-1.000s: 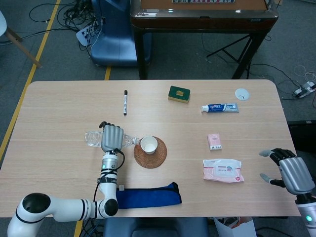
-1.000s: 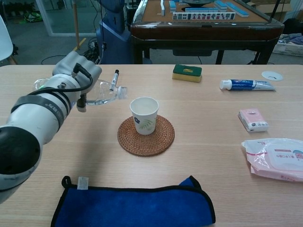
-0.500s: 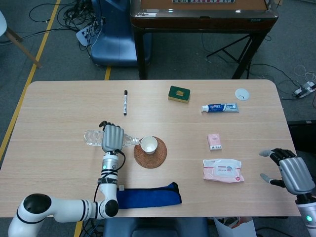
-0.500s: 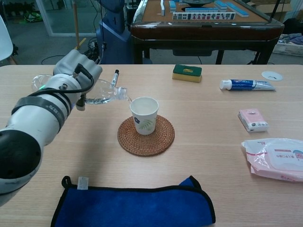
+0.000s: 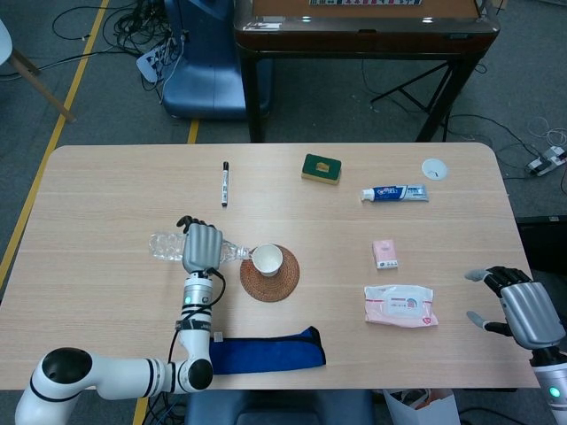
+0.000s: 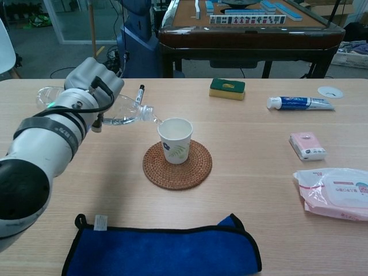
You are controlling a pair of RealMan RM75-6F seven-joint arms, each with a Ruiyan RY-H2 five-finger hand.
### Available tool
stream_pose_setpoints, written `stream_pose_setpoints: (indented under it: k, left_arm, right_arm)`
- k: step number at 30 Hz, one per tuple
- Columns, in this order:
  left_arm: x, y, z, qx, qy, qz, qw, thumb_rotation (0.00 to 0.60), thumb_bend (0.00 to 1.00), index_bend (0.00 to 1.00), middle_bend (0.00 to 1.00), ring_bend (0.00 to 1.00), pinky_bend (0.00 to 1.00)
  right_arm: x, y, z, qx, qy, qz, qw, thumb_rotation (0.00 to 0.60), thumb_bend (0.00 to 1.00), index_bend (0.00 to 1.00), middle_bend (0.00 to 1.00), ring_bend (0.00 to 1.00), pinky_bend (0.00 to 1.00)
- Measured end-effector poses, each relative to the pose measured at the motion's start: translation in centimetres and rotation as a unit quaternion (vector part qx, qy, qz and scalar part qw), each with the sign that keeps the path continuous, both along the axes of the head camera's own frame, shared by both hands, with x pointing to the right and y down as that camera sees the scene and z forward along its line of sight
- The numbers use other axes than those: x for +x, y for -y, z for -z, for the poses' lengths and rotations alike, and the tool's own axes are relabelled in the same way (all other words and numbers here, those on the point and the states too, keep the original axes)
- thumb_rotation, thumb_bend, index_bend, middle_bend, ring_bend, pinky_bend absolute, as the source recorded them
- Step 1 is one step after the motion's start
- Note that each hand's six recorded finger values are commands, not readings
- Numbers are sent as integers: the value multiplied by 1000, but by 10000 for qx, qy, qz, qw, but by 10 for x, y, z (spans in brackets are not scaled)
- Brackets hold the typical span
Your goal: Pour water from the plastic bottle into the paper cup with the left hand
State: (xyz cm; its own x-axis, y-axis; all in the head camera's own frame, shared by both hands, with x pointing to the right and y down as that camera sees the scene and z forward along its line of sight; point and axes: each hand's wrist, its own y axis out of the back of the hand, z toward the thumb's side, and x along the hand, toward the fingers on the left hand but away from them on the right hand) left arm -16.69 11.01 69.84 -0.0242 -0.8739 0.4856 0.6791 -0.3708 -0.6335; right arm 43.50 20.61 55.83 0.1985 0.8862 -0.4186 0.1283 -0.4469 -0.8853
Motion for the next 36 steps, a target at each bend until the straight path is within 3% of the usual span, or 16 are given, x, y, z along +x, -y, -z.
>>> stream_pose_setpoints:
  k: [36]
  left_arm:
    - [12,-5,0,-52,55,-102,9999,600,97,705,768,447,356]
  right_arm:
    - [0,0,-2,-67,-17,-10,10000,600,35,374,407,329,372]
